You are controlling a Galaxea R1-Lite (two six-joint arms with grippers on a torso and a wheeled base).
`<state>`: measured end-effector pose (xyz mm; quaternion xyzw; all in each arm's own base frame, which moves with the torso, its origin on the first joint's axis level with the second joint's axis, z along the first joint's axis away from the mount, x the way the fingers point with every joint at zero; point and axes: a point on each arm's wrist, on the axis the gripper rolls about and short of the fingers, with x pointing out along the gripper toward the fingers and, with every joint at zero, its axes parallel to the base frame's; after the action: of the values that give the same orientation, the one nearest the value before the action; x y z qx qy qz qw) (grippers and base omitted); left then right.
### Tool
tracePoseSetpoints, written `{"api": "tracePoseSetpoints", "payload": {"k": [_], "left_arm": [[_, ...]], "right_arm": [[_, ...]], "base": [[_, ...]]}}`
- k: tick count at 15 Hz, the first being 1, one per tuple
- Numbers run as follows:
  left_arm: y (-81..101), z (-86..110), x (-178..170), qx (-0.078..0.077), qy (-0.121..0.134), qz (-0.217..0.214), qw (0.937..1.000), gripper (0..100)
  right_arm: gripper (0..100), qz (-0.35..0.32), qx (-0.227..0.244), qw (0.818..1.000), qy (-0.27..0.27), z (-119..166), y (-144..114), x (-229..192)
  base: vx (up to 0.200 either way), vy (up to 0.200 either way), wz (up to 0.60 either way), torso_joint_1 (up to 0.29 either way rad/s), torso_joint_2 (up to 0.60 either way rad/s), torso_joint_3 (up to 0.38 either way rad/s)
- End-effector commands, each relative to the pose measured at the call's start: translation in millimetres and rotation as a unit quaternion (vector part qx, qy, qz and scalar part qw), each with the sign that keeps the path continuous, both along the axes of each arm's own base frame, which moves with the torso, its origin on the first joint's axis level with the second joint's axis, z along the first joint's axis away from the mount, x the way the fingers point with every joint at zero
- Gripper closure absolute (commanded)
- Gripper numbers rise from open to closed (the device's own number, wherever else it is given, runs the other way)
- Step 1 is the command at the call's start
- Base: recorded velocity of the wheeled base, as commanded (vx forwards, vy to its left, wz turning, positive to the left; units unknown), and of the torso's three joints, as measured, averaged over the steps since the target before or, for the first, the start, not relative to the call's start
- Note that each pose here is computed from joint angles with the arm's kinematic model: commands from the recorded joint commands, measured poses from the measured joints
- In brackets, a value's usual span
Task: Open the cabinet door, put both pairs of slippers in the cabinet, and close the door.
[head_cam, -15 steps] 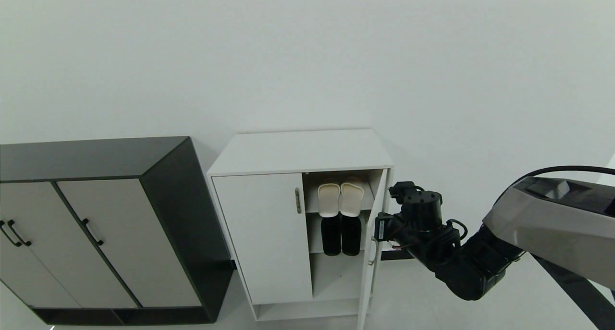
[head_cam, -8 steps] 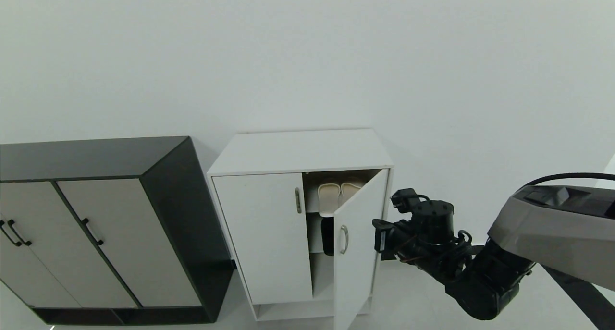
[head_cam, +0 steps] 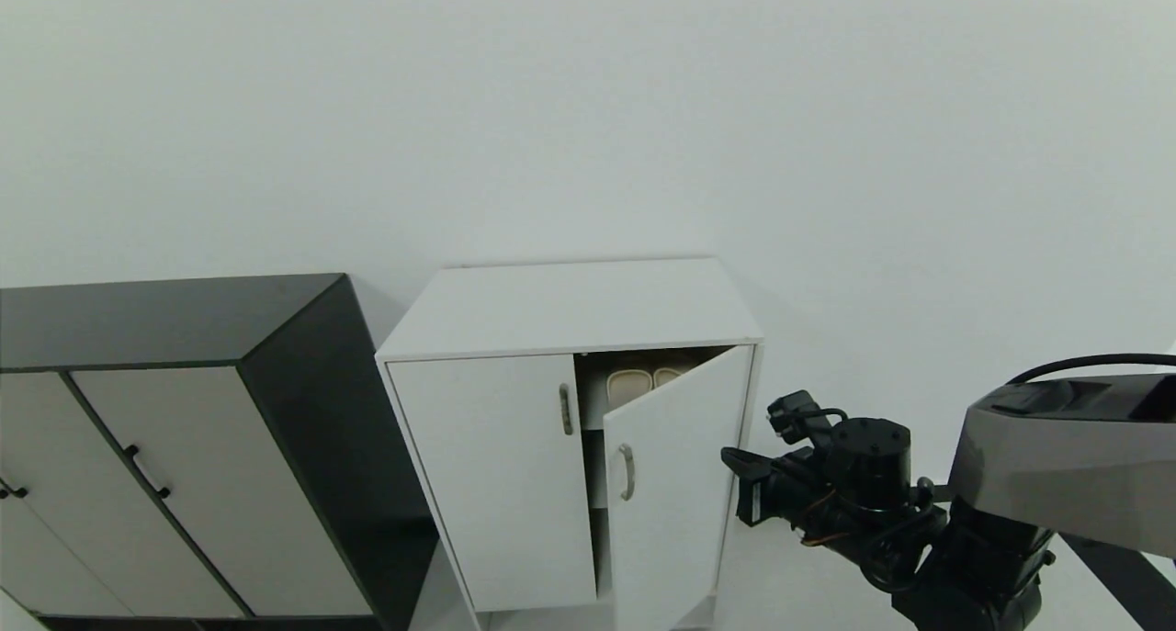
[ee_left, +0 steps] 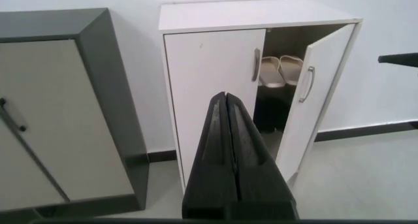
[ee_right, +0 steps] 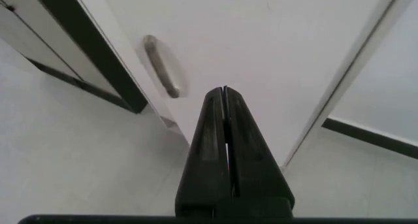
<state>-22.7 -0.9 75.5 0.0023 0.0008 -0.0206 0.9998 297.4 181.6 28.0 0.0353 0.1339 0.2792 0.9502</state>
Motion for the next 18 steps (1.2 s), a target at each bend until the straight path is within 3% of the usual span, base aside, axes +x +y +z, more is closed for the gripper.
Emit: {"api": "tracePoseSetpoints", "payload": {"k": [1, 3, 14, 18], "left_arm": [[0.0, 0.0, 0, 0.000, 0.000, 0.000, 1.0000, 100], [0.0, 0.0, 0, -0.001, 0.000, 0.000, 1.0000, 100], [0.0, 0.0, 0, -0.002, 0.000, 0.001, 1.0000, 100], [0.0, 0.0, 0, -0.002, 0.000, 0.001, 1.0000, 100]], "right_arm": [[100, 0.003, -0.004, 1.000, 0.002, -3, 1, 0], [100, 0.006, -0.006, 1.000, 0.006, -8, 4, 0], [100, -0.001, -0.001, 1.000, -0.002, -7, 31, 52], [100, -0.016, -0.005, 1.000, 0.004, -8, 26, 66]], "base": [[0.200, 0.000, 0.00, 0.007, 0.00, 0.007], [0.200, 0.000, 0.00, 0.000, 0.01, 0.000], [0.000, 0.000, 0.00, 0.000, 0.00, 0.000], [0.000, 0.000, 0.00, 0.000, 0.00, 0.000]]}}
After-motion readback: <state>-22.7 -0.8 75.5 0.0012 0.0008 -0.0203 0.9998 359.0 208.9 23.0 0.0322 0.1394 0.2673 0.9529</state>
